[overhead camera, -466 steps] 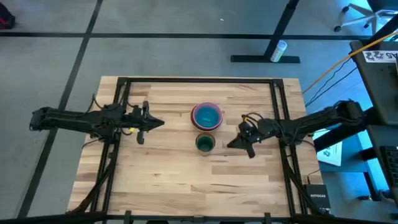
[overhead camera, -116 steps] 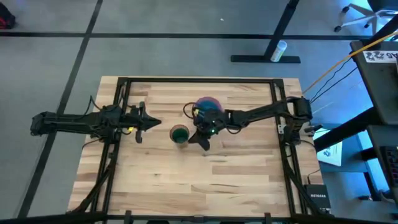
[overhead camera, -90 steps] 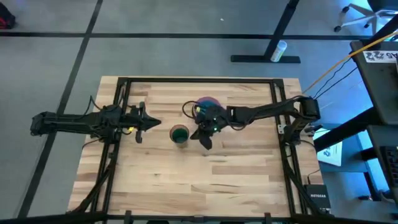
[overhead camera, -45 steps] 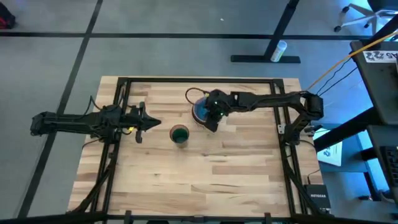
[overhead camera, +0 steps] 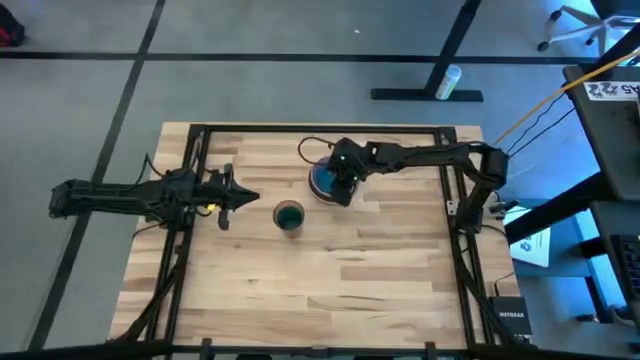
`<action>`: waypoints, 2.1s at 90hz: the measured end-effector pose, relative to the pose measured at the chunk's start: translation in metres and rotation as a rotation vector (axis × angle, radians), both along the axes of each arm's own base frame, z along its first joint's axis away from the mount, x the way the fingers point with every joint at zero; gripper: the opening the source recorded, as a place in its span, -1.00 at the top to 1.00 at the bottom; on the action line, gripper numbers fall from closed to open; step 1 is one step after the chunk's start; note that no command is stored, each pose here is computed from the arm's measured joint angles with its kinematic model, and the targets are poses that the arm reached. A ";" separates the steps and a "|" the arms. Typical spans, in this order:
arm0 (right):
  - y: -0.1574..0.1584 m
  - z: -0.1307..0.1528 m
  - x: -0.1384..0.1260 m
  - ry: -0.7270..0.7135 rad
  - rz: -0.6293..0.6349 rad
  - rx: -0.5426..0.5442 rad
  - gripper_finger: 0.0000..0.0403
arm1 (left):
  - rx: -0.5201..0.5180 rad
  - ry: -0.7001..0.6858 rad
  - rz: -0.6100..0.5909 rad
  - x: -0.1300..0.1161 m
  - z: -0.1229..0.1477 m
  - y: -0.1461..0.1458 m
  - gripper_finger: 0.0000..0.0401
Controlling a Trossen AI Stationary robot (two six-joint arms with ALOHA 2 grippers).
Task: Nest bowls inside each other
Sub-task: Adjust the stacked bowls on the table
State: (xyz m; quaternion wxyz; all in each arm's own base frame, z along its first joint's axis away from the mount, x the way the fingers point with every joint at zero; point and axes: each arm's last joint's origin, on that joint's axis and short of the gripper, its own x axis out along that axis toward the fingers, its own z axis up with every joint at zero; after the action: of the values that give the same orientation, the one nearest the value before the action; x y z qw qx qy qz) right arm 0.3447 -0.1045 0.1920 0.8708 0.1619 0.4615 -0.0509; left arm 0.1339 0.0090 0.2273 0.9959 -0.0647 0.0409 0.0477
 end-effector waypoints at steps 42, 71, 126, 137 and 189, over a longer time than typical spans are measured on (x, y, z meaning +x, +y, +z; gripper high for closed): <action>0.011 -0.006 -0.008 0.110 0.061 0.064 1.00 | 0.000 0.005 0.000 0.000 0.000 0.000 1.00; 0.035 -0.007 -0.005 0.129 0.148 0.109 1.00 | -0.002 0.005 0.000 0.000 0.000 0.000 1.00; 0.071 -0.009 -0.005 0.188 0.220 0.179 1.00 | -0.003 0.004 0.000 0.000 0.000 0.000 1.00; 0.079 -0.009 -0.005 0.201 0.238 0.182 1.00 | -0.003 0.004 0.000 0.000 0.000 0.000 1.00; 0.090 -0.007 -0.012 0.211 0.240 0.210 1.00 | -0.006 0.000 -0.001 0.000 0.000 0.000 1.00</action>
State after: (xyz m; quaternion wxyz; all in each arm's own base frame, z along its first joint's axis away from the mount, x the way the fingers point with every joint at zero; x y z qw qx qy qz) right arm 0.3330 -0.0145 0.1849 0.7959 0.1892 0.5688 0.0850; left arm 0.1338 0.0088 0.2273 0.9957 -0.0677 0.0411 0.0471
